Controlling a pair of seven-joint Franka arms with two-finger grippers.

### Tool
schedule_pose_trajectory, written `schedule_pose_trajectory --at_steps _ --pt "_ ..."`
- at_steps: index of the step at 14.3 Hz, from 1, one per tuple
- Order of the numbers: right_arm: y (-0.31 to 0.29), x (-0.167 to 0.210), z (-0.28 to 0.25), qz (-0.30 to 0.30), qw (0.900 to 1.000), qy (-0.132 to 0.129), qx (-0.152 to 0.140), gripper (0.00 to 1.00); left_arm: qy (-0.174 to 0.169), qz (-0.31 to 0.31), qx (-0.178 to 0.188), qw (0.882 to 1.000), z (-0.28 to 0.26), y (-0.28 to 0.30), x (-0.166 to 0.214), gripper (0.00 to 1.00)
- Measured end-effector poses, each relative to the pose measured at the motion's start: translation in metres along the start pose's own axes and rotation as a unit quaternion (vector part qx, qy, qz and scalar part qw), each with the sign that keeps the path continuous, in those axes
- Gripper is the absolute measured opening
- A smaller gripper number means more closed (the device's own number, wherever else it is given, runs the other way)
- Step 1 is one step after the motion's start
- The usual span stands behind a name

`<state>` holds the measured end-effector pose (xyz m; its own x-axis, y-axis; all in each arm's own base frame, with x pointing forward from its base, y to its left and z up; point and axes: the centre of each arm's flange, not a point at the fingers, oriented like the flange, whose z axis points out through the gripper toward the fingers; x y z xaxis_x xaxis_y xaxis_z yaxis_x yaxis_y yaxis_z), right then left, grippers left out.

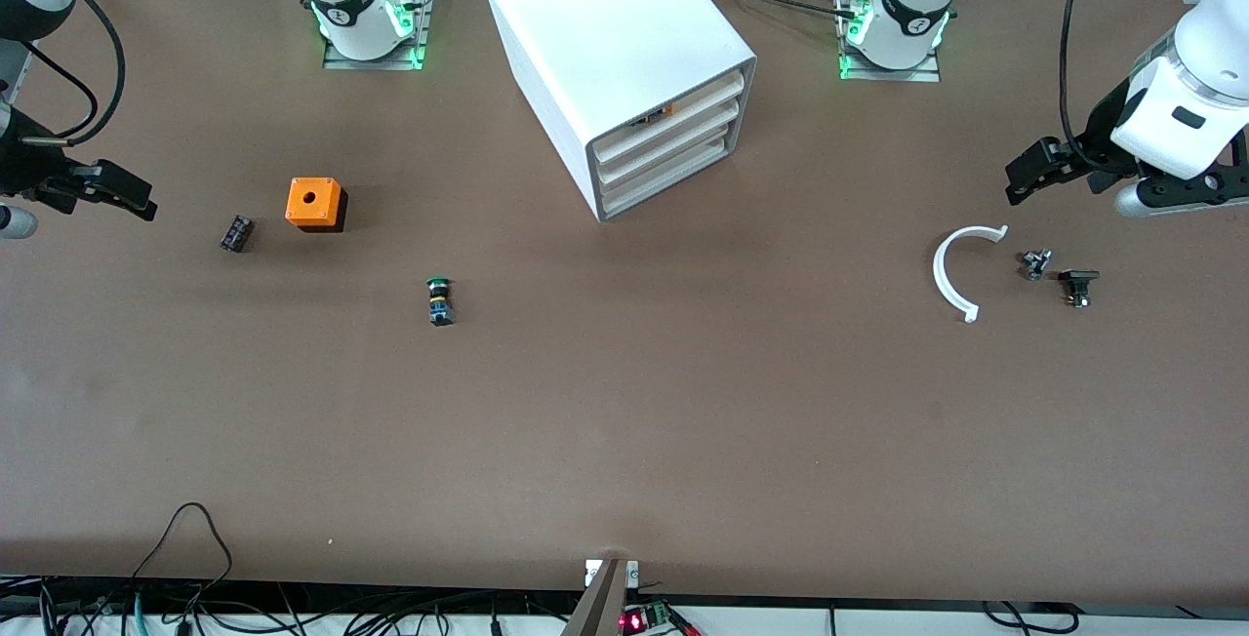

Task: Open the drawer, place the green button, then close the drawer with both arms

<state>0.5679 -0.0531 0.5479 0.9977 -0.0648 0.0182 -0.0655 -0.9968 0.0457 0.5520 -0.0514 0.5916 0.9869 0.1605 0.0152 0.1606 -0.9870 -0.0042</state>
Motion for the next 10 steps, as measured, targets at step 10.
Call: schedule_pose_trajectory --at_steps 10 --pt "-0.0018 0.0005 0.0015 -0.001 1.0 -0.001 0.001 1.0 -0.011 0.002 0.0 1.0 0.0086 0.0016 0.0024 1.0"
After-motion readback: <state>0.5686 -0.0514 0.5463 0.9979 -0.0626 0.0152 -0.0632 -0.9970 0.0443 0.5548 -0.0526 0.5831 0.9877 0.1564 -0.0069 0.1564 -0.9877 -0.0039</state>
